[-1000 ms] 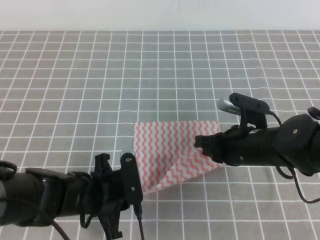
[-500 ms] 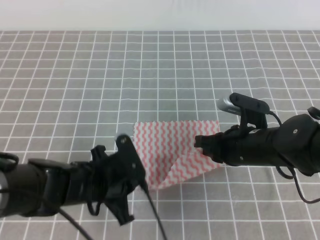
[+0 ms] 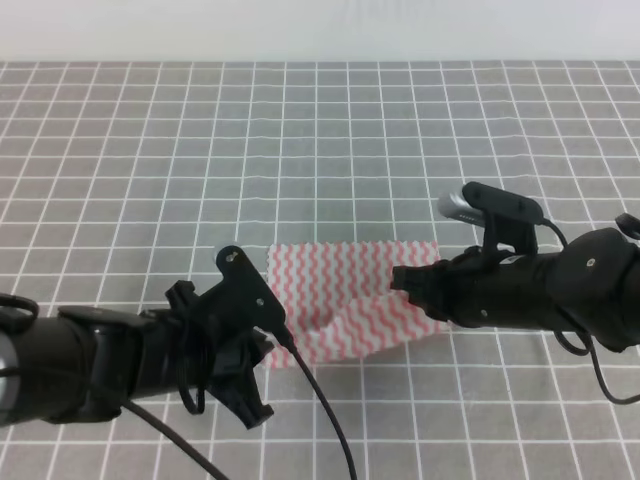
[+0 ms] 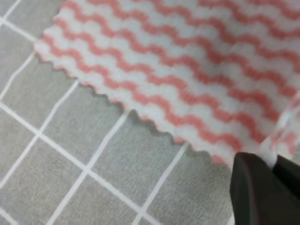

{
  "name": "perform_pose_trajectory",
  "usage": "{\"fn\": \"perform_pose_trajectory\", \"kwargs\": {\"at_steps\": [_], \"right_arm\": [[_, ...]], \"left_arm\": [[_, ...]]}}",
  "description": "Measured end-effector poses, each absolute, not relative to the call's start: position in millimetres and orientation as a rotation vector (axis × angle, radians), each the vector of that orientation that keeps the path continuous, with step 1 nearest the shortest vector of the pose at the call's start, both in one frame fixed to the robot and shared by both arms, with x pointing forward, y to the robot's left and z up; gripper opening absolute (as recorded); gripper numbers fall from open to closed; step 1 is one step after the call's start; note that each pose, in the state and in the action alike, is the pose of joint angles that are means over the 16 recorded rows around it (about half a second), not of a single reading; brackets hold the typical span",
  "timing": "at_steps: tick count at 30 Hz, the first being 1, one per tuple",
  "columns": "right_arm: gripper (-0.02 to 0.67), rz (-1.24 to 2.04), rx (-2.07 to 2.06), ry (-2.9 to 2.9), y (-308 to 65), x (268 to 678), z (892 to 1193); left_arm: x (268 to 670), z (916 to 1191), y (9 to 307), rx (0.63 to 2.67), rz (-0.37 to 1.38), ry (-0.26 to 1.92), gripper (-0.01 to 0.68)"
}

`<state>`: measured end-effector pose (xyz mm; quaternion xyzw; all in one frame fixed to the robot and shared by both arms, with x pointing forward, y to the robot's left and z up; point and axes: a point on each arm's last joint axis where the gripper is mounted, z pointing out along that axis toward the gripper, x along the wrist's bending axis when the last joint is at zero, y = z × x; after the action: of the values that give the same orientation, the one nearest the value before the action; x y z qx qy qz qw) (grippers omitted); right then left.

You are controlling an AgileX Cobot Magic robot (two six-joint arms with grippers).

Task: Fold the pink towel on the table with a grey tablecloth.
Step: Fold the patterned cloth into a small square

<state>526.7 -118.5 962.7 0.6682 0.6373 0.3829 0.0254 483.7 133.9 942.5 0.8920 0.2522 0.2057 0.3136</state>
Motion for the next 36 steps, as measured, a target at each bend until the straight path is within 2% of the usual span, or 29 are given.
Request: {"fn": "perform_pose_trajectory", "kwargs": {"at_steps": [13, 36], "right_arm": [[-0.014, 1.182, 2.085, 1.936, -128.1, 531.8, 964.2], [-0.014, 1.165, 2.097, 1.905, -138.2, 552.1, 960.6]], "left_arm": [[500.8, 955.9, 127.9, 2.282, 0.589, 0.76, -0.002], [533.6, 952.8, 118.1, 2.293, 0.689, 0.827, -0.002]]}}
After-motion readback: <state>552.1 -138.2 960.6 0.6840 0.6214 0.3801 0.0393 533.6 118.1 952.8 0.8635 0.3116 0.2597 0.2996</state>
